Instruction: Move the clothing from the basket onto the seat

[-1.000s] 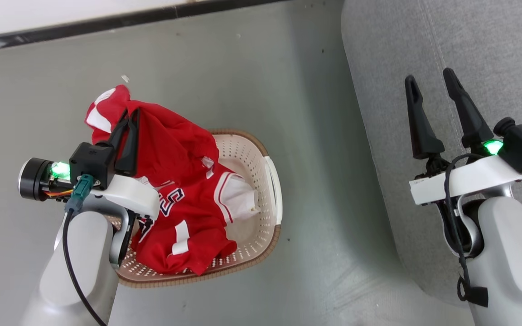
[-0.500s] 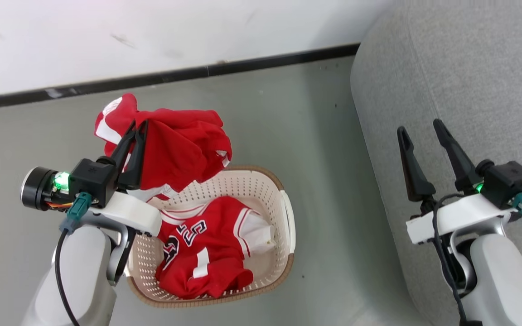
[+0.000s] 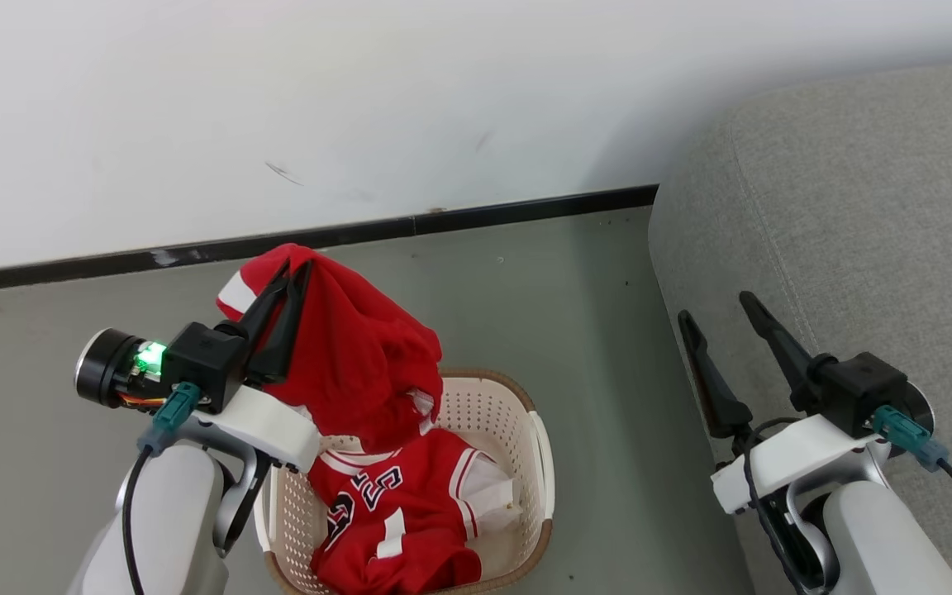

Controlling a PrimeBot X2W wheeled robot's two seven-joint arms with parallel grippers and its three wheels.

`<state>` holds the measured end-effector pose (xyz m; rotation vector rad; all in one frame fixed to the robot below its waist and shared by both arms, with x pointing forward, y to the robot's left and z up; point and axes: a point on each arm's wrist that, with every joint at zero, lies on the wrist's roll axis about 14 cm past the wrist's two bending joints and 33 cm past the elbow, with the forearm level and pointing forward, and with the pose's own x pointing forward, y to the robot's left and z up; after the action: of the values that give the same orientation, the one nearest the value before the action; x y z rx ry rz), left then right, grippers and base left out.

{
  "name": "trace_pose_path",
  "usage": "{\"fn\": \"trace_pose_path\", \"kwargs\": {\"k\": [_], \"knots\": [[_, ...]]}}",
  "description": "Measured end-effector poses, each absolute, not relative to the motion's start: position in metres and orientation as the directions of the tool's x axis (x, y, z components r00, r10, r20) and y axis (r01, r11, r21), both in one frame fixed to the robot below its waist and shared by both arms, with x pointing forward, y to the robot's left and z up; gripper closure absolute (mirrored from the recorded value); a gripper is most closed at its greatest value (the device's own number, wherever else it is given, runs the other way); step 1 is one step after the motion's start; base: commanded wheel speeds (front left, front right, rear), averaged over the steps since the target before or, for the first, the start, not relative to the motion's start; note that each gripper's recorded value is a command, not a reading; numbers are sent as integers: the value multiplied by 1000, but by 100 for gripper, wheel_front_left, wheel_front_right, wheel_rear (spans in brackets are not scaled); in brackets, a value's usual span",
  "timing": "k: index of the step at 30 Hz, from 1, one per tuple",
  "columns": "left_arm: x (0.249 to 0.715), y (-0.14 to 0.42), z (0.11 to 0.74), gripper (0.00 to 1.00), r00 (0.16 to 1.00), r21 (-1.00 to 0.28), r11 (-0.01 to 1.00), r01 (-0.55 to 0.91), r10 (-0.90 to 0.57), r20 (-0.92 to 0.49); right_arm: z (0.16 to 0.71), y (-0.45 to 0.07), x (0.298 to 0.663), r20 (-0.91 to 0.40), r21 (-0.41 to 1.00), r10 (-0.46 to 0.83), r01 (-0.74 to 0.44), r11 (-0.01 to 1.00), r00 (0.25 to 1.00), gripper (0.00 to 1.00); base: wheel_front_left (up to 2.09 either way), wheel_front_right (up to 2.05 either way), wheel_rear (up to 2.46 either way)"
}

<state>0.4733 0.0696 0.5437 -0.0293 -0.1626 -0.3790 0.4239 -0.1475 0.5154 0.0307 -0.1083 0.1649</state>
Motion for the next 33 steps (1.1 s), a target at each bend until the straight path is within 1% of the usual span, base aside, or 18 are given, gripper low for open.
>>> {"fn": "trace_pose_path", "kwargs": {"k": [3,10,17,21,25,33], "knots": [[466,64,557,100,904,19,920,392,-389,179,522,-137,418,122,-2,205,-206,978,971,0,0,0,0],[445,42,581,100,868,40,889,455,-454,204,518,-112,398,98,-48,308,-304,951,946,0,0,0,0],[426,14,596,100,827,27,850,526,-519,217,524,-99,388,104,-89,365,-357,930,925,0,0,0,0],[413,-4,602,100,796,27,818,574,-566,213,522,-87,377,90,-127,424,-411,903,901,0,0,0,0],[403,-21,606,100,769,16,788,615,-604,211,516,-82,367,67,-153,455,-442,884,888,0,0,0,0],[389,-43,611,100,724,13,742,671,-658,207,512,-62,347,50,-154,525,-513,844,849,0,0,0,0]]}}
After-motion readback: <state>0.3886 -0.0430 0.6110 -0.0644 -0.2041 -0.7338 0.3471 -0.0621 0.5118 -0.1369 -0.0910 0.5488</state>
